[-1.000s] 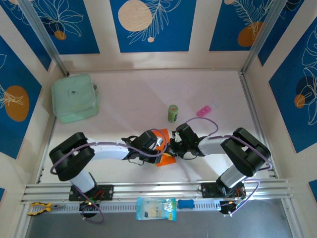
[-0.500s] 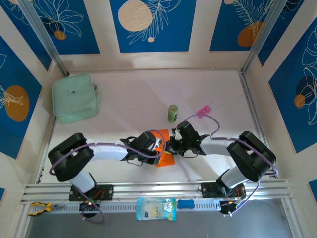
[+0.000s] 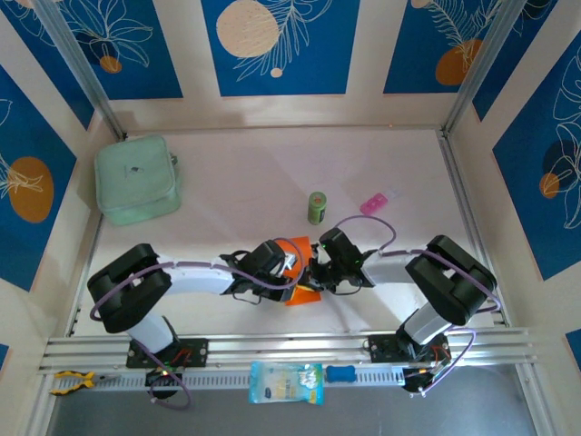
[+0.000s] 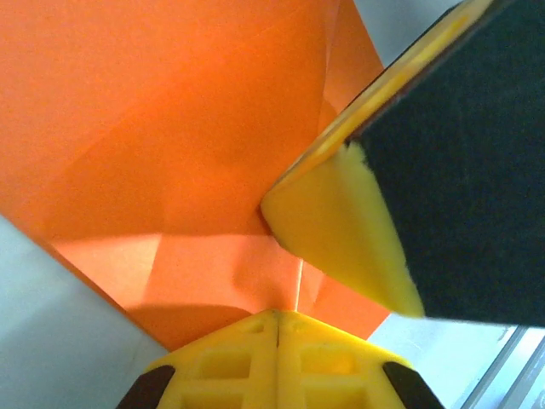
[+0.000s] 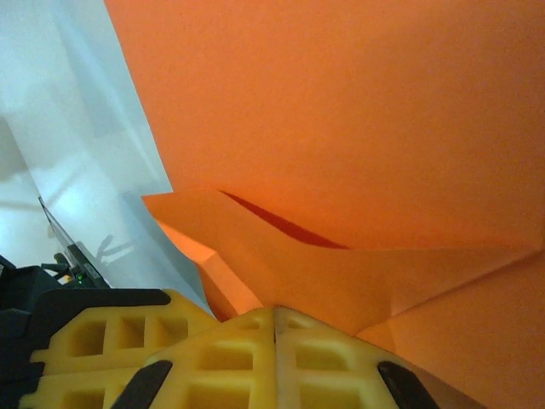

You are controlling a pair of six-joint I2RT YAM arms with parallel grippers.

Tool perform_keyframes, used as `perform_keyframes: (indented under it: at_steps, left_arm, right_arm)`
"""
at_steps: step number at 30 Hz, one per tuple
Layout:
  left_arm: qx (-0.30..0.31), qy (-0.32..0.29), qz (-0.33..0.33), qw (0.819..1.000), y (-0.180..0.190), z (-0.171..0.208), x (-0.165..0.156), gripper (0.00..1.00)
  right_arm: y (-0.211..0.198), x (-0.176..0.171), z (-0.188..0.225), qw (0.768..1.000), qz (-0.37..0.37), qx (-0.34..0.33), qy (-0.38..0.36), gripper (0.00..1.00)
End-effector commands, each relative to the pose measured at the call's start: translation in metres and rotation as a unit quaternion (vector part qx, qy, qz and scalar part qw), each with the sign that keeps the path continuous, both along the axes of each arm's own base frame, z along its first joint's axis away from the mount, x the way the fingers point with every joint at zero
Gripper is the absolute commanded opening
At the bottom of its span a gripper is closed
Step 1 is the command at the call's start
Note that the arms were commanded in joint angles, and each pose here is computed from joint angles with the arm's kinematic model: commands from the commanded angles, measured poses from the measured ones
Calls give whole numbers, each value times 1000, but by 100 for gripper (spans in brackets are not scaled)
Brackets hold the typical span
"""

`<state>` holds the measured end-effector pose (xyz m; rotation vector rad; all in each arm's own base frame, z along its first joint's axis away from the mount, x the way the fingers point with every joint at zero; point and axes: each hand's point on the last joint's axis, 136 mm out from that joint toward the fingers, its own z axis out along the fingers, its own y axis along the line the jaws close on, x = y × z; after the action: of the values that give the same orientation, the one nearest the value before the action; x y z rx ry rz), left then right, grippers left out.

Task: Fold a paper plane with a square sheet of paper (pick it up from the middle)
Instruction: Fold the triangle a second time at the center of the table.

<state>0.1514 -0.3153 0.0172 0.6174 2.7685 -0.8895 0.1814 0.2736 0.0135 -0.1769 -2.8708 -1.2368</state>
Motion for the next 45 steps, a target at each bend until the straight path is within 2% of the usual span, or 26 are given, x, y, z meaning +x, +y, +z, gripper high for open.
perform_keyframes:
  at_steps: [1, 8, 12, 22, 29, 39, 45]
  left_arm:
    - [77, 25, 2, 997, 36, -30, -15, 0]
    - [81, 25, 2, 996, 38, -32, -15, 0]
    - [81, 24, 2, 996, 38, -31, -15, 0]
    - [77, 20, 0, 997, 37, -29, -14, 0]
    - [70, 16, -2, 997, 34, -25, -13, 0]
    - [44, 1, -9, 999, 22, 4, -7, 3]
    - [-24, -21, -13, 999, -8, 45, 5, 6]
  right_arm:
    - [-21, 7, -13, 999, -23, -31, 9, 0]
    - [-45, 39, -15, 996, -73, -44, -6, 0]
    - [-59, 49, -14, 994, -104, -29, -9, 0]
    - [-37, 43, 34, 995, -61, 16, -73, 0]
    - [-17, 31, 16, 999, -25, 14, -46, 0]
    - [-38, 16, -21, 999, -42, -32, 0, 0]
    - [-38, 15, -20, 998, -46, -33, 1, 0]
